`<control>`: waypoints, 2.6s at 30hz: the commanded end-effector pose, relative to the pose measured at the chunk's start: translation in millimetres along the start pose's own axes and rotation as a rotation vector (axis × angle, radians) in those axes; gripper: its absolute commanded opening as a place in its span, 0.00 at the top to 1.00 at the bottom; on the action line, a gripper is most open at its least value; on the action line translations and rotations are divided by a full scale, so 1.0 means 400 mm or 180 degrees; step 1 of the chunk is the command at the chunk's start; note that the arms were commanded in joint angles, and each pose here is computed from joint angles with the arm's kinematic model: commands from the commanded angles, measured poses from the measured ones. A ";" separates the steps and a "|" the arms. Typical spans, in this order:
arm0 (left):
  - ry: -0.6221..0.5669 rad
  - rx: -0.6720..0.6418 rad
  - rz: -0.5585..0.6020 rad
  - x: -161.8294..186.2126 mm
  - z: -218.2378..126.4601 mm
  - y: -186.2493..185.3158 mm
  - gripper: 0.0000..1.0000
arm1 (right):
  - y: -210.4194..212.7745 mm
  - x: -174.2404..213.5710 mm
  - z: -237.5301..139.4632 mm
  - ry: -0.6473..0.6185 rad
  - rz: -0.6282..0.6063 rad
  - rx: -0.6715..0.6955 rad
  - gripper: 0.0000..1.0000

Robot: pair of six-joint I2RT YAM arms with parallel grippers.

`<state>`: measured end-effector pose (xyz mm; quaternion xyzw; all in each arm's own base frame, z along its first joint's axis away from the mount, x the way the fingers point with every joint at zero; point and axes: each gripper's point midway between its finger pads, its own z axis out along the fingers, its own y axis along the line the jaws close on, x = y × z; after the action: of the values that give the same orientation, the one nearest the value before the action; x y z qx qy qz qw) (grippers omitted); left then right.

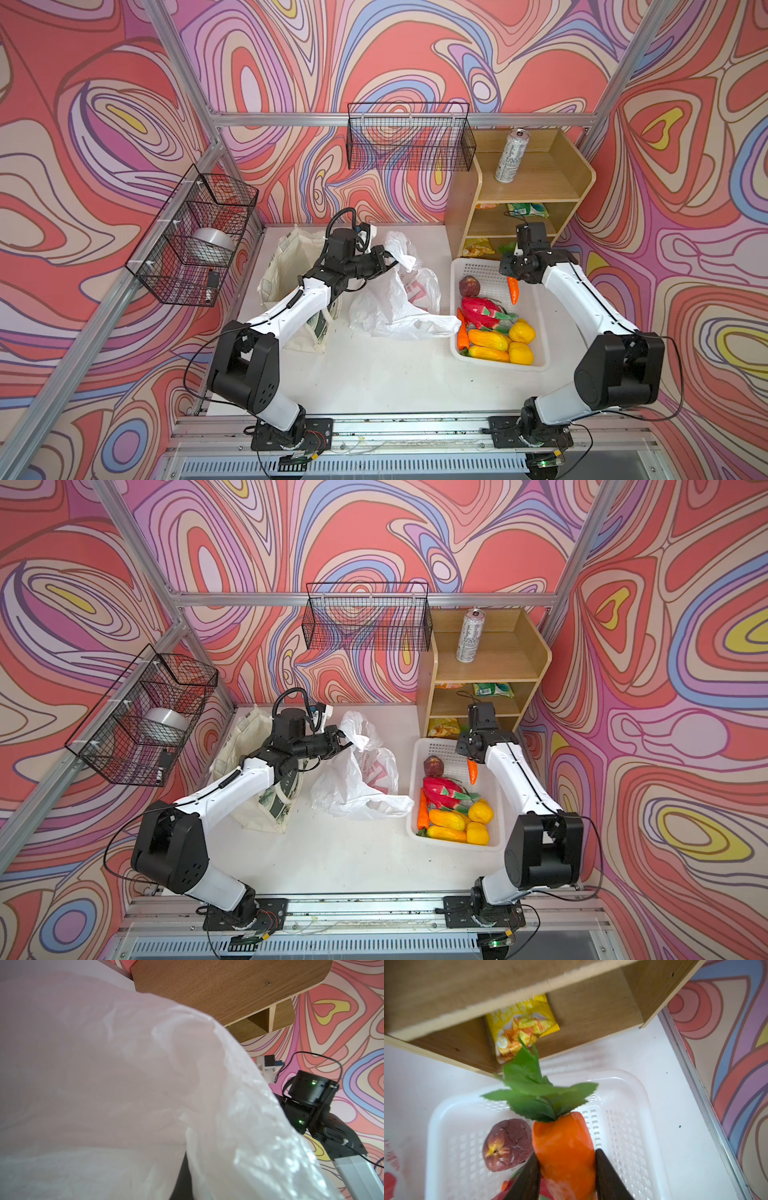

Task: Place the mixed food into the grocery bags and tie them
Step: 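Lift the carrot with the right gripper and carry it over the bag, then release the carrot into the bag and draw the right gripper back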

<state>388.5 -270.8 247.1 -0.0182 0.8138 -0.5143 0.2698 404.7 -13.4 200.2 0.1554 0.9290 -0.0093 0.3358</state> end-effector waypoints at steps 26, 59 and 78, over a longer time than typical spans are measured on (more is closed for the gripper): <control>-0.0065 -0.0311 0.0068 -0.027 -0.054 -0.032 1.00 | 0.515 0.270 -0.349 -0.0704 0.0164 -0.2686 0.79; -0.0068 -0.0280 0.0047 -0.040 -0.054 -0.056 1.00 | 0.741 0.417 -0.141 0.0267 -0.0978 -0.2323 0.30; -0.0287 -0.0424 0.0078 -0.080 -0.087 -0.042 1.00 | 0.504 0.407 -0.364 0.0211 -0.0867 -0.2262 0.16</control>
<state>397.2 -244.3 270.1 -0.0563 0.8394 -0.4549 0.2921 263.5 258.2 276.6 -0.1110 0.8553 0.3281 0.3853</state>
